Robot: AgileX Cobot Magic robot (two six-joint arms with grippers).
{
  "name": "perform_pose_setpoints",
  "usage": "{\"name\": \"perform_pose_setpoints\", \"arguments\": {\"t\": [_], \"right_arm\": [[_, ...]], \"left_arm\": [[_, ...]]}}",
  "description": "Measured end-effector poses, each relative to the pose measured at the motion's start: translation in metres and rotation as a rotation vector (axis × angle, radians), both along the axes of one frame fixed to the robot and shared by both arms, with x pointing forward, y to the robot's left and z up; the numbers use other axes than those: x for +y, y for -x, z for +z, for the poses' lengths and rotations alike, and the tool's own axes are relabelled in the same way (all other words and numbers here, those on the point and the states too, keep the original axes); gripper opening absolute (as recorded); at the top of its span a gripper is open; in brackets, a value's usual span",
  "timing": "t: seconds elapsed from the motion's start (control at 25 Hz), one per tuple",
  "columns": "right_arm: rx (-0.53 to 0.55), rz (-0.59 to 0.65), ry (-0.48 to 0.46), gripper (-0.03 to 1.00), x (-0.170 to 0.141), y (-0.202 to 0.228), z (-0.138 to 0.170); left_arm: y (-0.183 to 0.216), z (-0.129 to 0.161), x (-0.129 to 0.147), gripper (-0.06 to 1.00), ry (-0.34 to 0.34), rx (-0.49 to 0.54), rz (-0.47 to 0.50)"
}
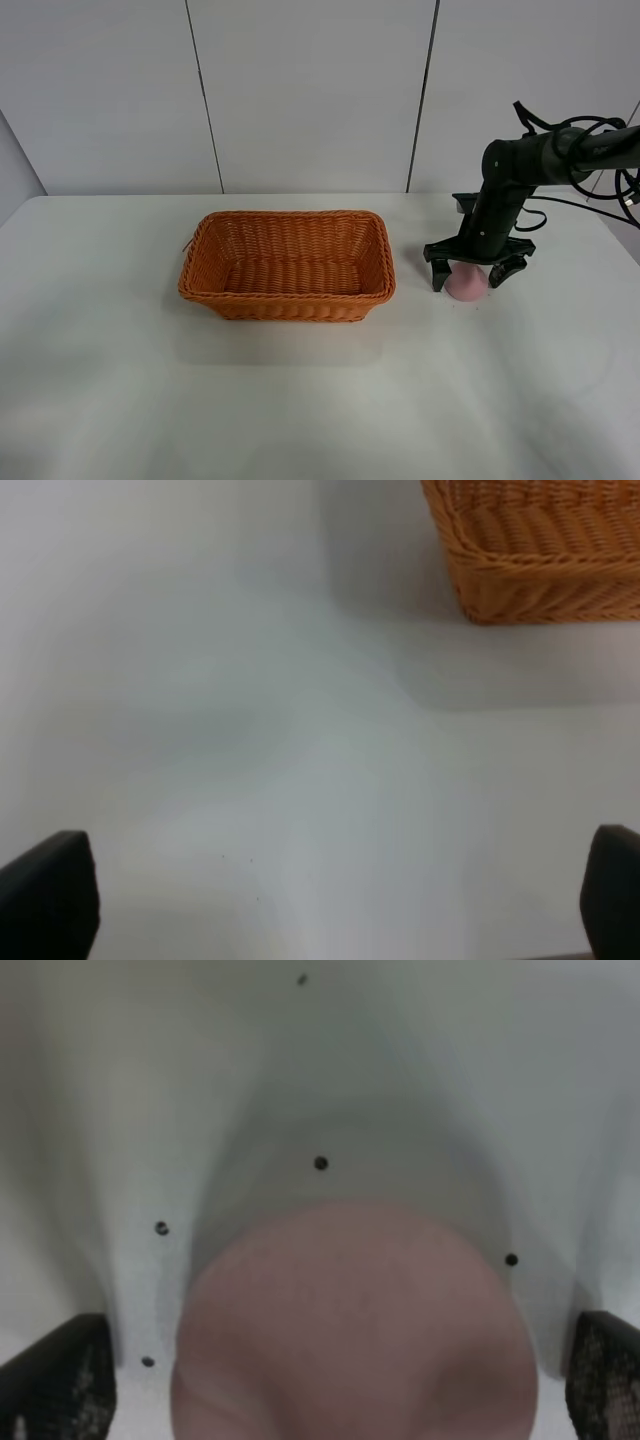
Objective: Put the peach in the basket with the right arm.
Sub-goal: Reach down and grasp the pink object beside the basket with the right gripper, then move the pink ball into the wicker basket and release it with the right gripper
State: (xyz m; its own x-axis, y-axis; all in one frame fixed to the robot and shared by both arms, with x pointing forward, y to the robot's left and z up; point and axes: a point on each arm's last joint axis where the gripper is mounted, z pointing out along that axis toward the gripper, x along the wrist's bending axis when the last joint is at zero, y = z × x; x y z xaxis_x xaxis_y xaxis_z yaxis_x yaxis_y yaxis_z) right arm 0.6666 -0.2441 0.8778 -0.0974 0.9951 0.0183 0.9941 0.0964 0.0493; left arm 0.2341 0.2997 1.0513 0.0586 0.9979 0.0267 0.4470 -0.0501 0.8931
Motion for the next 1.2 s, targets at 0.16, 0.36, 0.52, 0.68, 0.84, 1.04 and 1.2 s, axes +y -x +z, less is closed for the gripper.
{"name": "perform_pose_setpoints", "arguments": {"t": [0.16, 0.36, 0.52, 0.68, 0.84, 1.04, 1.2], "right_arm": [[0.001, -0.004, 0.001, 0.59, 0.0, 0.0, 0.0], [-0.006, -0.016, 0.016, 0.11, -0.001, -0.001, 0.003], [-0.03, -0.006, 0.034, 0.01, -0.003, -0.001, 0.014], [-0.099, 0.008, 0.053, 0.01, -0.006, 0.0, 0.046], [-0.205, 0.007, 0.046, 0.01, -0.007, 0.008, 0.101], [-0.226, -0.004, 0.043, 0.01, -0.007, 0.007, 0.158], [-0.268, -0.001, -0.011, 0.01, 0.0, 0.003, 0.187]], "left_arm": [[0.0, 0.0, 0.0, 0.99, 0.0, 0.0, 0.0], [0.0, 0.0, 0.0, 0.99, 0.0, 0.0, 0.0], [0.0, 0.0, 0.0, 0.99, 0.0, 0.0, 0.0], [0.0, 0.0, 0.0, 0.99, 0.001, 0.0, 0.0], [0.0, 0.0, 0.0, 0.99, 0.001, 0.0, 0.0], [0.0, 0.0, 0.0, 0.99, 0.001, 0.0, 0.0], [0.0, 0.0, 0.0, 0.99, 0.001, 0.0, 0.0]]}}
